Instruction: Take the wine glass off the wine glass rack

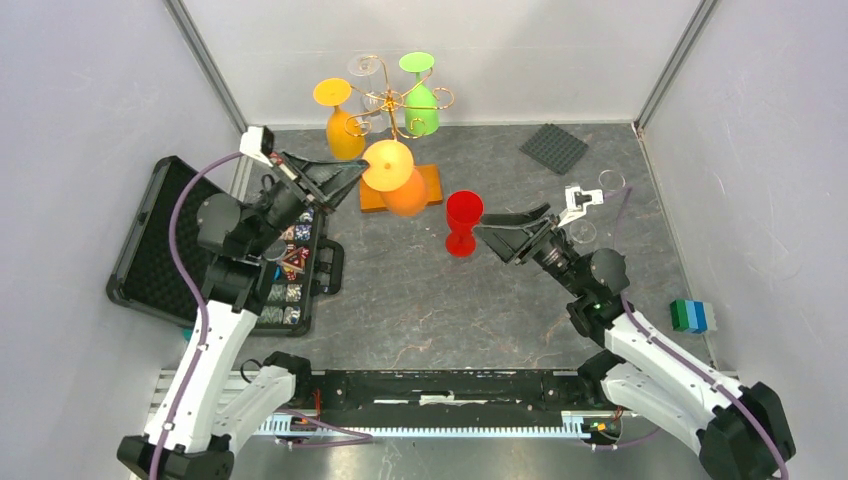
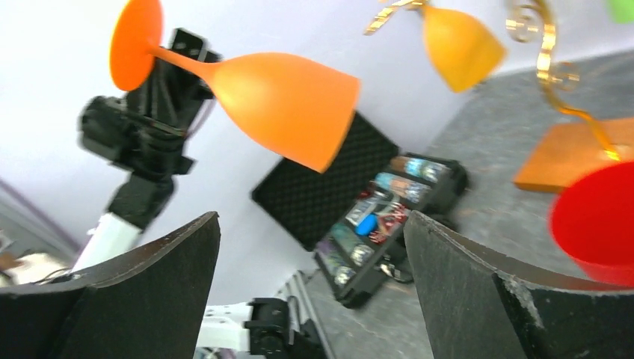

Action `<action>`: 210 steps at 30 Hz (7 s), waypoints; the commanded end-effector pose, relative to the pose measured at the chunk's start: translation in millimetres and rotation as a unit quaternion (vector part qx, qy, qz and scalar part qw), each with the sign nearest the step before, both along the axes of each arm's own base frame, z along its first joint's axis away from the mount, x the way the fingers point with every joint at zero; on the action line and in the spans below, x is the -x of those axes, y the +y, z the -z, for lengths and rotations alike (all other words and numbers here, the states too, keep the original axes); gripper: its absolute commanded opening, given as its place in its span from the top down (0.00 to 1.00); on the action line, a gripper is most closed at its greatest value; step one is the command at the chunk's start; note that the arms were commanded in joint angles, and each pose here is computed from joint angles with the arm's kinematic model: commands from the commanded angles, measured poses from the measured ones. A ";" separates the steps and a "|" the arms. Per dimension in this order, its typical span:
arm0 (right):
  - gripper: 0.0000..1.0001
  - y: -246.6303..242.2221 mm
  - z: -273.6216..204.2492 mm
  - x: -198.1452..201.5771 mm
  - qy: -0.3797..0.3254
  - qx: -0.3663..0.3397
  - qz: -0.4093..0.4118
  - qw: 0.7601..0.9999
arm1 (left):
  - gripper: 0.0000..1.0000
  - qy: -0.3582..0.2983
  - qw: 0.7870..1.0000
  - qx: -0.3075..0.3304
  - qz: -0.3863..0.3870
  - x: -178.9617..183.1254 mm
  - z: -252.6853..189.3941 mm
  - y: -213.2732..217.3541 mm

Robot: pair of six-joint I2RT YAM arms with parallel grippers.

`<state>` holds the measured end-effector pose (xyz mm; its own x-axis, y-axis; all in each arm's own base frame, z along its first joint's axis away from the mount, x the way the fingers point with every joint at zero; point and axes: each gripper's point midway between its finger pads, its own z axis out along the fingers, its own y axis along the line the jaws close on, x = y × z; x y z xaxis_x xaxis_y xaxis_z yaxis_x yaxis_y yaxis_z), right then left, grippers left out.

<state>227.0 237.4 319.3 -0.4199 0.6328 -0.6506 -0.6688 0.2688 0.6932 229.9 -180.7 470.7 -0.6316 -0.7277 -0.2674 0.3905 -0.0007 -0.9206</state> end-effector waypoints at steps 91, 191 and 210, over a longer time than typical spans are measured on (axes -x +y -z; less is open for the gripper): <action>1.00 -97.3 125.5 -82.1 0.101 0.675 0.104 0.723 | 0.00 -0.071 0.856 -0.481 -0.176 -39.8 112.9 20.1; 0.38 -100.4 -17.5 -35.6 -0.072 0.421 0.197 0.882 | 0.40 0.110 0.922 -0.262 -0.265 -274.5 101.0 132.2; 0.40 -99.0 -17.3 -35.9 -0.070 0.415 0.197 0.886 | 0.71 0.106 0.960 -0.184 -0.185 -276.8 106.3 104.5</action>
<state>261.4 136.4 327.2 -0.1823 -0.0333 -0.9827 -0.4665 0.8827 0.0566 505.5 -66.6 356.7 -0.3898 -0.7850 -0.4815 0.0528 0.5030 -0.8627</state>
